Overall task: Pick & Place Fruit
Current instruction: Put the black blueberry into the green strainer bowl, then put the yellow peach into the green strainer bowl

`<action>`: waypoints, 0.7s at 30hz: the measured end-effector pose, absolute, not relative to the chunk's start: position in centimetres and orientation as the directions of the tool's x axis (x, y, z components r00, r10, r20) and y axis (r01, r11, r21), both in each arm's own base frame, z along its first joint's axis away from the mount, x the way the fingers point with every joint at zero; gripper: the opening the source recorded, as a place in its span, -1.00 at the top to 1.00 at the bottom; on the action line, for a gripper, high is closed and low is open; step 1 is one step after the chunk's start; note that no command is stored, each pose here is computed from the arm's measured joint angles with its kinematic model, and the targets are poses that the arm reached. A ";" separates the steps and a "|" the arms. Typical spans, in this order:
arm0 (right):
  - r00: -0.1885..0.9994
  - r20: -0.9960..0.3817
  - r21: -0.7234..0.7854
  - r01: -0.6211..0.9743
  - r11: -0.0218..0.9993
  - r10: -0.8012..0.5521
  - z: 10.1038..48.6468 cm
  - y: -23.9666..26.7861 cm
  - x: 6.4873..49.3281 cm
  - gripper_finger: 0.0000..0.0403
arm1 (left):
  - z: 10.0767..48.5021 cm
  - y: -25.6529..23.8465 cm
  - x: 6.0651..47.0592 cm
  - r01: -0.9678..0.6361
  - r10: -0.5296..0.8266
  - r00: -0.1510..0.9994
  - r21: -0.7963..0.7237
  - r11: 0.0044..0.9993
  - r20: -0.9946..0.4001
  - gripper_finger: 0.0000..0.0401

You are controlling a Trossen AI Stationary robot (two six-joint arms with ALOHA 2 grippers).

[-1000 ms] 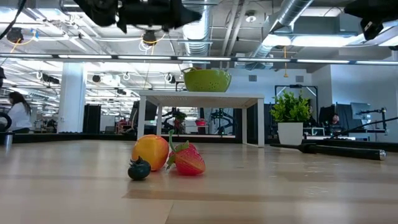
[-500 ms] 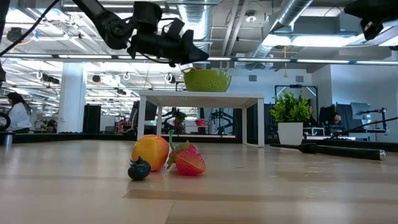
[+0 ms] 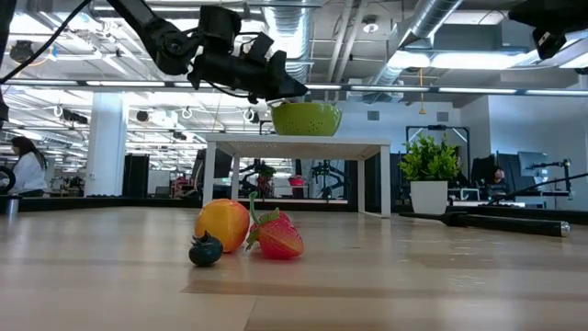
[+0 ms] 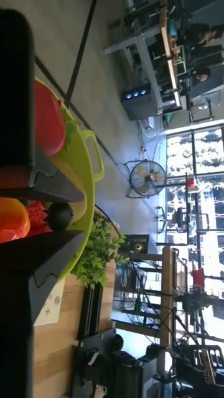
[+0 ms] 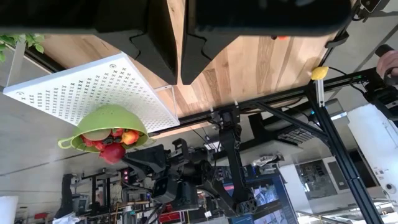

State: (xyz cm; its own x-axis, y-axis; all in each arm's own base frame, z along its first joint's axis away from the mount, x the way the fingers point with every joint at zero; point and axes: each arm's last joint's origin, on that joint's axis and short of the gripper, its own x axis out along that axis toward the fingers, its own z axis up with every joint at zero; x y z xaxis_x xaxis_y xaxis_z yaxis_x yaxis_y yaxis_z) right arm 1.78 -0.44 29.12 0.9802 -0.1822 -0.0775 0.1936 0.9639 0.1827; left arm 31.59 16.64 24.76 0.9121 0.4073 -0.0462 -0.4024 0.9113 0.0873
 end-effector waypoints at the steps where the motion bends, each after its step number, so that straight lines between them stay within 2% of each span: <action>1: 0.980 -0.078 0.183 0.194 0.964 -0.182 29.1 -0.4 1.8 0.92 | 24.8 16.6 31.6 -0.402 0.407 0.912 0.088 0.911 -0.046 0.65; 10: 0.980 -0.078 0.183 0.194 0.964 -0.182 29.1 -0.4 1.8 0.92 | 24.8 16.6 31.6 -0.402 0.407 0.912 0.089 0.911 -0.047 0.63; 21: 0.980 -0.078 0.183 0.194 0.964 -0.182 29.1 -0.4 1.8 0.92 | 24.8 16.6 31.6 -0.402 0.407 0.912 0.088 0.911 -0.047 0.38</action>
